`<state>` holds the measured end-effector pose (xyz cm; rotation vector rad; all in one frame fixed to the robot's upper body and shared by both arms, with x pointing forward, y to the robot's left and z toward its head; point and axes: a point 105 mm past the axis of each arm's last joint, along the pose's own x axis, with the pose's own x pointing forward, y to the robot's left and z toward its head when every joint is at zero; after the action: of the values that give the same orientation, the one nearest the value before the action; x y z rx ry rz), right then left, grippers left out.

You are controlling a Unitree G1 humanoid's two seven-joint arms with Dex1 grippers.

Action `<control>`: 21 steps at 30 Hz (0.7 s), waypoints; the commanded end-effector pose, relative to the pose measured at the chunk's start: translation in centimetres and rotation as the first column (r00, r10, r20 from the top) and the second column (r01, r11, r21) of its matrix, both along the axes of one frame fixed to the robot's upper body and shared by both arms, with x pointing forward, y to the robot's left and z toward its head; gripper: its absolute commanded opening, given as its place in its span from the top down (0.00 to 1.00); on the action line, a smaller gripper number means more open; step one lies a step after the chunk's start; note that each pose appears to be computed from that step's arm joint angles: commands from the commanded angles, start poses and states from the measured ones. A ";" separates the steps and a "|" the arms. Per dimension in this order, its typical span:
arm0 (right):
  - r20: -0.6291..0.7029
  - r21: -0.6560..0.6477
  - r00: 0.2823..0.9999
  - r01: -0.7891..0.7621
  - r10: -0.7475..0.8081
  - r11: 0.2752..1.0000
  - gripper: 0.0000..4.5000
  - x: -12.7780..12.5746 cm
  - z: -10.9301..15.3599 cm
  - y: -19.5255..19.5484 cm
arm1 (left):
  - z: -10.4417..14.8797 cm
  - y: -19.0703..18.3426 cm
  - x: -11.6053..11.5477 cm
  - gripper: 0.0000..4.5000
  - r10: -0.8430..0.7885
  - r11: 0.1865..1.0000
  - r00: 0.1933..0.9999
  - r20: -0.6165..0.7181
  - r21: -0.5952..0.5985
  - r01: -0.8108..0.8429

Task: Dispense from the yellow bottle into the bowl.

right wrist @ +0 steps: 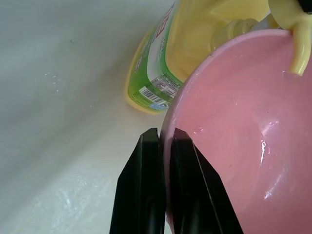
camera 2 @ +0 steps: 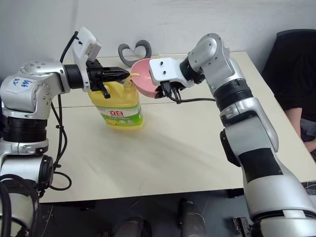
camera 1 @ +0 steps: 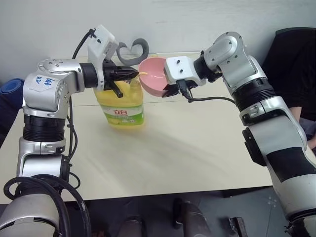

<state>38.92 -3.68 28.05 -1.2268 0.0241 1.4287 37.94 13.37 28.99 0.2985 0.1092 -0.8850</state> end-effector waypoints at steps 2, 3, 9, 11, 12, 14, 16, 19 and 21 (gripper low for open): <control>0.097 0.038 0.992 -0.085 0.081 0.996 1.00 -1.1 3.0 1.7 | -8.7 1.5 0.7 0.99 0.115 0.989 0.942 -0.315 0.127 -0.078; 0.096 0.037 0.992 -0.089 0.085 0.995 1.00 -1.1 2.9 1.7 | -9.0 1.2 0.5 0.99 0.084 0.990 0.947 -0.311 0.133 -0.044; 0.096 0.041 0.991 -0.096 0.092 0.995 1.00 -1.2 2.9 2.0 | -10.6 1.8 1.2 0.99 0.131 0.965 0.950 -0.284 0.255 -0.057; 0.099 0.043 0.991 -0.094 0.090 0.995 1.00 -1.1 3.0 2.0 | -10.1 1.7 1.5 0.99 0.127 0.967 0.957 -0.261 0.249 -0.060; 0.101 0.044 0.991 -0.093 0.088 0.995 1.00 -1.1 3.0 1.9 | -9.4 1.6 1.7 0.99 0.121 0.972 0.962 -0.246 0.227 -0.065; 0.102 0.046 0.991 -0.089 0.084 0.995 1.00 -1.1 3.1 1.7 | -7.2 1.6 2.0 0.99 0.116 0.982 0.973 -0.198 0.167 -0.083; 0.100 0.051 0.992 -0.087 0.082 0.995 1.00 -1.0 3.1 1.6 | -5.5 1.9 2.2 0.99 0.121 0.988 0.980 -0.160 0.119 -0.103; 0.088 0.059 0.993 -0.089 0.083 0.994 1.00 -1.1 3.1 1.3 | -1.2 1.8 1.8 0.86 0.075 0.995 0.991 -0.107 -0.064 -0.082; 0.084 0.062 0.993 -0.088 0.083 0.994 1.00 -1.1 3.1 1.1 | 1.7 1.9 0.9 0.73 0.028 0.988 0.998 -0.050 -0.153 -0.035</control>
<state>38.79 -3.43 27.86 -1.2197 0.0167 1.4516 39.16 14.66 29.73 0.1881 0.1095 -0.8563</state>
